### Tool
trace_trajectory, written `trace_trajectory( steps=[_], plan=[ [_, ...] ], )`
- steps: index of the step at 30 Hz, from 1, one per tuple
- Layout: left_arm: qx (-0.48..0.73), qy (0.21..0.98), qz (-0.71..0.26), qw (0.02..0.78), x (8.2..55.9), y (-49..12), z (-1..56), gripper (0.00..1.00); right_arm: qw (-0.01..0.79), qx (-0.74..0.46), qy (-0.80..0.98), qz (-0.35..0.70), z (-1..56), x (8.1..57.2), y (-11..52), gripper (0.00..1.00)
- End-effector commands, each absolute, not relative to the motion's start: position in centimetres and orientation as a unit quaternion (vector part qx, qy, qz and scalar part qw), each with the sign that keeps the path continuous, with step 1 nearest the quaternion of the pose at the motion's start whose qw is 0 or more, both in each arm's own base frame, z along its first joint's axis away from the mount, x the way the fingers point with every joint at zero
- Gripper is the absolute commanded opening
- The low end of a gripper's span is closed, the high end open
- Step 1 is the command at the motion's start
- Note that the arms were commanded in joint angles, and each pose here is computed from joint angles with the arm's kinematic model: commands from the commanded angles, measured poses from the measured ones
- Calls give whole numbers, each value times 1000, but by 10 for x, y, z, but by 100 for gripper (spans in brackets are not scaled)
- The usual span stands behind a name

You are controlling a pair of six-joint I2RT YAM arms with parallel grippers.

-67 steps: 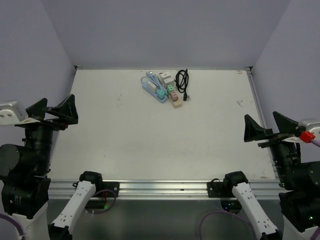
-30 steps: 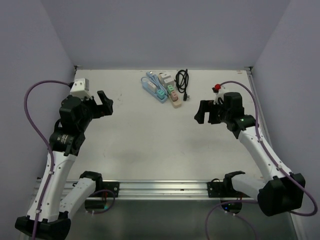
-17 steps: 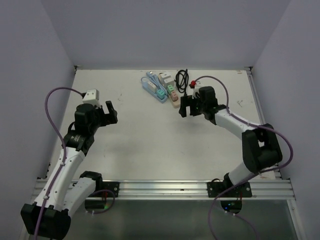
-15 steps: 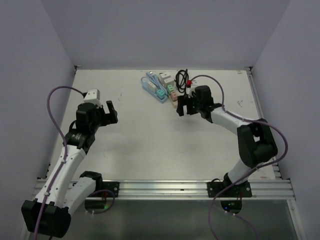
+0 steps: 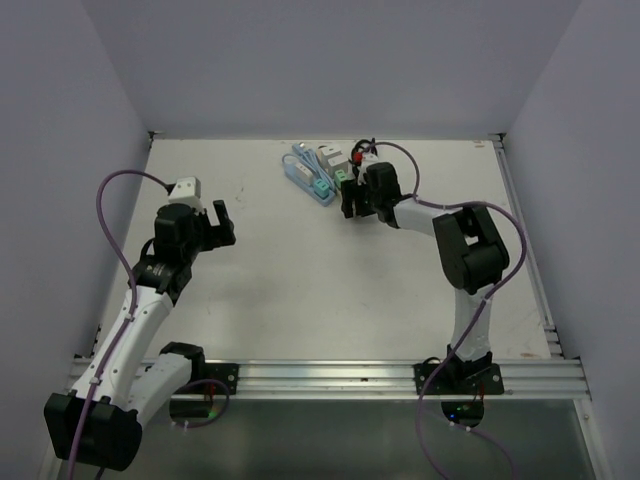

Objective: Pull the plug off the socket

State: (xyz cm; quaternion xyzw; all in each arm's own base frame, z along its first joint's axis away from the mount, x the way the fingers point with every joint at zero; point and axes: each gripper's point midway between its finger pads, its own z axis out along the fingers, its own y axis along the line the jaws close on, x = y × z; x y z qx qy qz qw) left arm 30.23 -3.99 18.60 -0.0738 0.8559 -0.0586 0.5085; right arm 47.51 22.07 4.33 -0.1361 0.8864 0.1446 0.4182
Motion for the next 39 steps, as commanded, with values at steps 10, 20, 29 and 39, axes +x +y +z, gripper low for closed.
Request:
trace_trajectory(
  steps=[10, 20, 29, 39],
  plan=[
    [-75, 837, -53, 540, 312, -35, 201, 99, 424, -125, 888, 126, 31, 492, 229, 61],
    [-78, 836, -51, 541, 311, -34, 202, 100, 443, -99, 882, 126, 53, 481, 213, 0],
    [-83, 833, -49, 545, 310, -32, 204, 99, 444, -90, 879, 145, 76, 445, 197, 0],
    [-101, 833, -67, 540, 308, -35, 201, 100, 435, -40, 877, 199, 84, 368, 180, 0]
  ],
)
